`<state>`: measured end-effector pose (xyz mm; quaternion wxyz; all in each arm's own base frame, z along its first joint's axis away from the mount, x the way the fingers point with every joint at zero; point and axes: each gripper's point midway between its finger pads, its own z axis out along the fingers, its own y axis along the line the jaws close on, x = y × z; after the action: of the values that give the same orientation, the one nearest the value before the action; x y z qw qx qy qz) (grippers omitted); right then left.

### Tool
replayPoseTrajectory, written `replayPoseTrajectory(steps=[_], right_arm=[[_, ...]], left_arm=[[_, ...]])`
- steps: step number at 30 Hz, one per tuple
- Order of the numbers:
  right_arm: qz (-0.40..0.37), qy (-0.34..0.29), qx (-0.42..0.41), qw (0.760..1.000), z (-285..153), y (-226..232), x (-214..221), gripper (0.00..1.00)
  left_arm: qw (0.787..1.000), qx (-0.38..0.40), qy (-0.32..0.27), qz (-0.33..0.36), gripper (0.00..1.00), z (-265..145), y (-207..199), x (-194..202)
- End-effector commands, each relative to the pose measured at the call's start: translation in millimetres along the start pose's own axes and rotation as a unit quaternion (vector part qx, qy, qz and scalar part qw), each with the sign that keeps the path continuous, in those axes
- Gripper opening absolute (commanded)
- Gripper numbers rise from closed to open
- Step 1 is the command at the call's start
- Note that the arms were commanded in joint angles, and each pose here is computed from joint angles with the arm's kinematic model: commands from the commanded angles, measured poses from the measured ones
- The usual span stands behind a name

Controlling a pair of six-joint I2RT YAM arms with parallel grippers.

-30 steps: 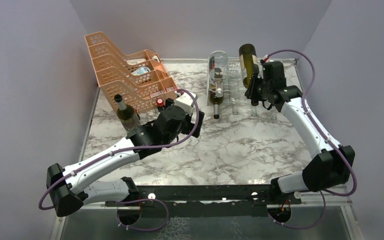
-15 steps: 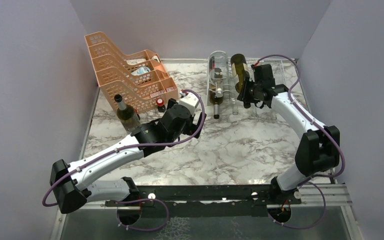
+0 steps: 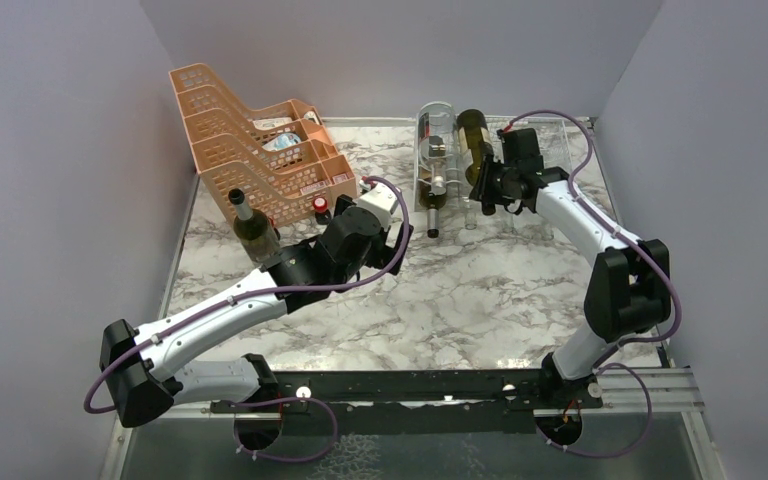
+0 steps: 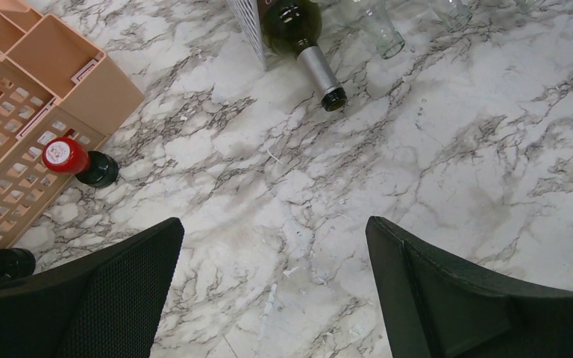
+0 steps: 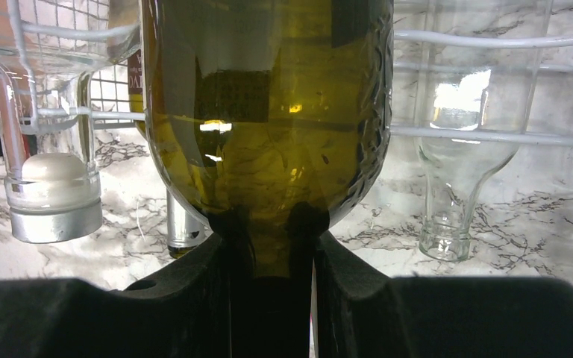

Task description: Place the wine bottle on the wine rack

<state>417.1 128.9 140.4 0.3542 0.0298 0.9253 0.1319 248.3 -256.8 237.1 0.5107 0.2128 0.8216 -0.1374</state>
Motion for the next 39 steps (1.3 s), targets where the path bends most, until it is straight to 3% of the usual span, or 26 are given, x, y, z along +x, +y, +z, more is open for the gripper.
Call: replayPoseTrajectory(steps=[1, 4, 6, 16, 22, 32, 39], right_arm=[[-0.004, -0.081, -0.043, 0.996, -3.1, 21.5, -52.6, 0.42], [-0.003, -0.076, -0.043, 0.996, -4.9, 21.7, -50.7, 0.58], [-0.003, -0.076, -0.043, 0.996, -9.5, 22.0, -50.7, 0.62], [-0.017, -0.092, -0.031, 0.995, -56.0, 20.3, -57.8, 0.65], [-0.036, -0.122, -0.081, 0.989, -98.6, 38.7, -61.0, 0.65], [-0.133, -0.158, -0.245, 0.947, -145.5, 155.2, -32.5, 0.65], [-0.185, -0.159, -0.328, 0.913, -143.6, 250.5, 2.4, 0.68]], left_arm=[[1.000, 0.010, -0.027, -0.009, 0.99, -7.7, -2.1, -22.2], [0.999, 0.011, -0.032, -0.011, 0.99, -10.1, -1.6, -26.5], [0.999, 0.009, -0.037, -0.012, 0.99, -11.9, -0.6, -30.2], [0.996, -0.016, -0.090, -0.003, 0.99, -31.3, 13.6, -71.0], [0.988, -0.037, -0.149, -0.005, 0.99, -59.4, 27.9, -115.0], [0.952, -0.021, -0.299, -0.052, 0.99, -142.7, 52.0, -182.6], [0.922, -0.007, -0.378, -0.082, 0.99, -201.1, 71.7, -202.8]])
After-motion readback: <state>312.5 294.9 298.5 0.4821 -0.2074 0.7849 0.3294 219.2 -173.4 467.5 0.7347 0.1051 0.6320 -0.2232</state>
